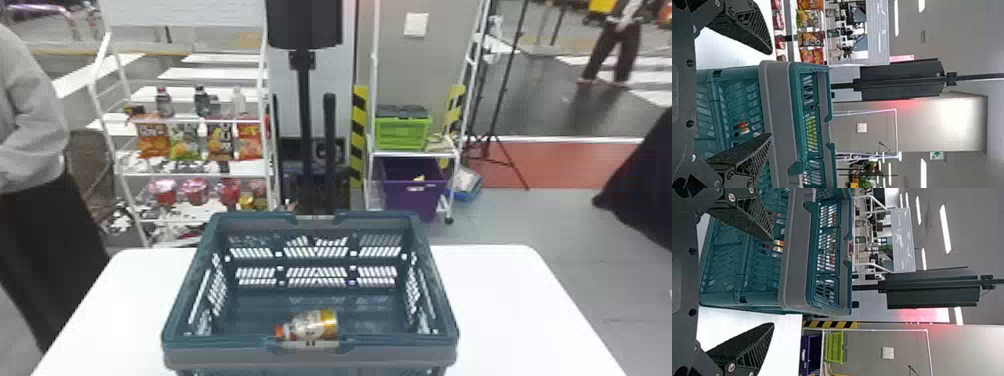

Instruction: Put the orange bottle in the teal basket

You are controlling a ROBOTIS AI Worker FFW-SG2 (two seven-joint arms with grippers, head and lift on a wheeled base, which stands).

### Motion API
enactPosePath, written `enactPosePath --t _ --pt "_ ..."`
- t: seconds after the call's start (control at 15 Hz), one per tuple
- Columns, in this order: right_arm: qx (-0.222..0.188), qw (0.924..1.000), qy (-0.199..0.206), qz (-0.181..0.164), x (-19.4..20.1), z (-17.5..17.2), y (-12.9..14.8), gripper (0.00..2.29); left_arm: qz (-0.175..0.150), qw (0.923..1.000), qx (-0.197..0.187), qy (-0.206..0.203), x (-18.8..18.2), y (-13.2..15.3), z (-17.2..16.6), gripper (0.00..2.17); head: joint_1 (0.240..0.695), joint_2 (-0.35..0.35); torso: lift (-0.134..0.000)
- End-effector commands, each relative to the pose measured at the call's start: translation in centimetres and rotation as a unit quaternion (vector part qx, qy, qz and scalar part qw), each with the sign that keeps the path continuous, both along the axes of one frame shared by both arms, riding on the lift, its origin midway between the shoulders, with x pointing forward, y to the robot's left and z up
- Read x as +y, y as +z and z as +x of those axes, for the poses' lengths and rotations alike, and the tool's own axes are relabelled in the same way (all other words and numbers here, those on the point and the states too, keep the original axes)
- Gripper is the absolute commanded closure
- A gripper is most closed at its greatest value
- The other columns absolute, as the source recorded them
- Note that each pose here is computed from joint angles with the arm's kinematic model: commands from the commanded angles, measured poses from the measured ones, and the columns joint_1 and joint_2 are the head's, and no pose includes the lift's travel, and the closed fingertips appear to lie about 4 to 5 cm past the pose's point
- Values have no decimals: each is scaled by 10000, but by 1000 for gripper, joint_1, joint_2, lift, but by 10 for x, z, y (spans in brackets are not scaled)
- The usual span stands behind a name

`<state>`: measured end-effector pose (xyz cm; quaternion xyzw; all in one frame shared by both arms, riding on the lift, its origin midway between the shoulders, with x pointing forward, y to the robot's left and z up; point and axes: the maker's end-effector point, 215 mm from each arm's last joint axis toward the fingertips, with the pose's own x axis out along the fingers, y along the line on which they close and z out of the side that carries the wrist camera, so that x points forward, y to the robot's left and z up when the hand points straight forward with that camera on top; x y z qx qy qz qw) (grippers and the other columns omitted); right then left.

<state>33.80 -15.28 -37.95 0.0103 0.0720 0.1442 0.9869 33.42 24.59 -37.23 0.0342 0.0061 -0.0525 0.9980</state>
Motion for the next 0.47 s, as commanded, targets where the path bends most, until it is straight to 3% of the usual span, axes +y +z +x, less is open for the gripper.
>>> enactPosePath --t 0.0,0.4 --pt "5 10000 -2 26 3 -2 0 124 -41 10000 13 56 1 -1 -1 171 499 0 0" --pt "-16 10000 -65 56 1 -7 3 124 -81 9999 39 87 2 -2 -4 171 499 0 0"
